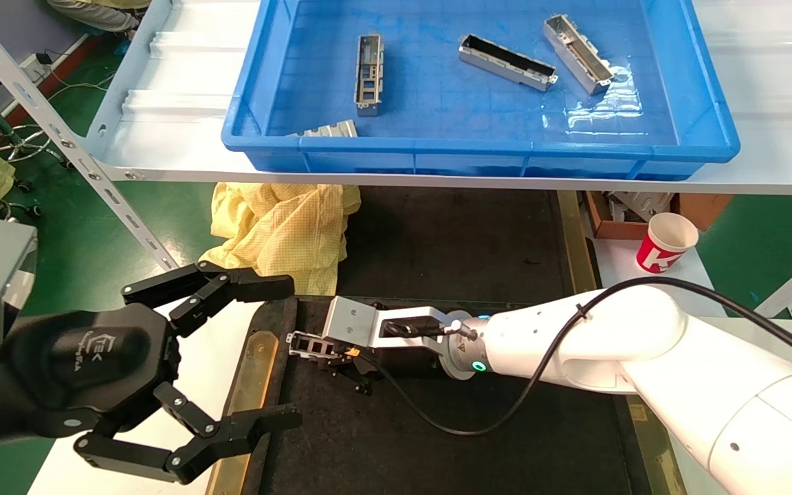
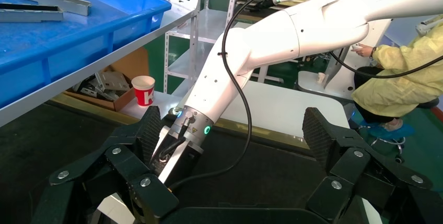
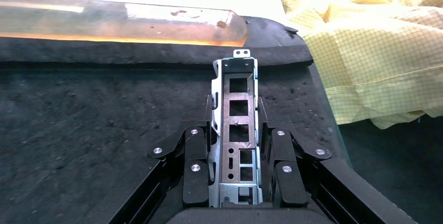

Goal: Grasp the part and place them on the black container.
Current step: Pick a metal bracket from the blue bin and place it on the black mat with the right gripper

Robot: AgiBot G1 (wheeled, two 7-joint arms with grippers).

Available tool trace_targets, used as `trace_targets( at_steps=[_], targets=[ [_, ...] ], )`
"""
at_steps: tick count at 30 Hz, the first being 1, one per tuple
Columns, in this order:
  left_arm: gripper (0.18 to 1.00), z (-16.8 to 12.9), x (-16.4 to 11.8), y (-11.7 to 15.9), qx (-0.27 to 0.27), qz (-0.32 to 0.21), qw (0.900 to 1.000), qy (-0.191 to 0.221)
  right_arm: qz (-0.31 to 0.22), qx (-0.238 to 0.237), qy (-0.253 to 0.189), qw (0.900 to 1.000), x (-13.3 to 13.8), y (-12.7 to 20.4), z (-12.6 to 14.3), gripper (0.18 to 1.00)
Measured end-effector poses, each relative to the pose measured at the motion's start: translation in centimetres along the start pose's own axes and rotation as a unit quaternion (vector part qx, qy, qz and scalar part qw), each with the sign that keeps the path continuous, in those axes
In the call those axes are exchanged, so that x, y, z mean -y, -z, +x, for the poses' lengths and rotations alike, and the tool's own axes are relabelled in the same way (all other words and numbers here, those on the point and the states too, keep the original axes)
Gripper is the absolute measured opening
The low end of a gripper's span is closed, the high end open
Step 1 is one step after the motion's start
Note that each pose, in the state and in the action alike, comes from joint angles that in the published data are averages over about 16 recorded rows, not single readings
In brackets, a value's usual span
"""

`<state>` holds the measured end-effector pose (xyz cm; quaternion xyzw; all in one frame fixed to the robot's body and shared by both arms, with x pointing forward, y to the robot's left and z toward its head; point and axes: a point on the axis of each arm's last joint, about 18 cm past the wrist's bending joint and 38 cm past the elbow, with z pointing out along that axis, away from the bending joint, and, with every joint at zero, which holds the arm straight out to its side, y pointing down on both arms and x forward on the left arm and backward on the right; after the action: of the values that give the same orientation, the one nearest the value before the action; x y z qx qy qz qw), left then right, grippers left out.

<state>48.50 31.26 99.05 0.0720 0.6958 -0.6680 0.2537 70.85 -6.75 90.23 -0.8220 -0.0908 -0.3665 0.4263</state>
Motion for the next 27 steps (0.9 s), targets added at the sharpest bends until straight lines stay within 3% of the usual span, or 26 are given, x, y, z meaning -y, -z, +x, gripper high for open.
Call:
trace_targets(
  at_steps=[27],
  targets=[
    [1.001,0.00,0.00,0.00,0.000,0.000,1.0000,0.000,0.001,0.026,0.014,1.000,0.63,0.17,-0.63,0.355]
  ],
)
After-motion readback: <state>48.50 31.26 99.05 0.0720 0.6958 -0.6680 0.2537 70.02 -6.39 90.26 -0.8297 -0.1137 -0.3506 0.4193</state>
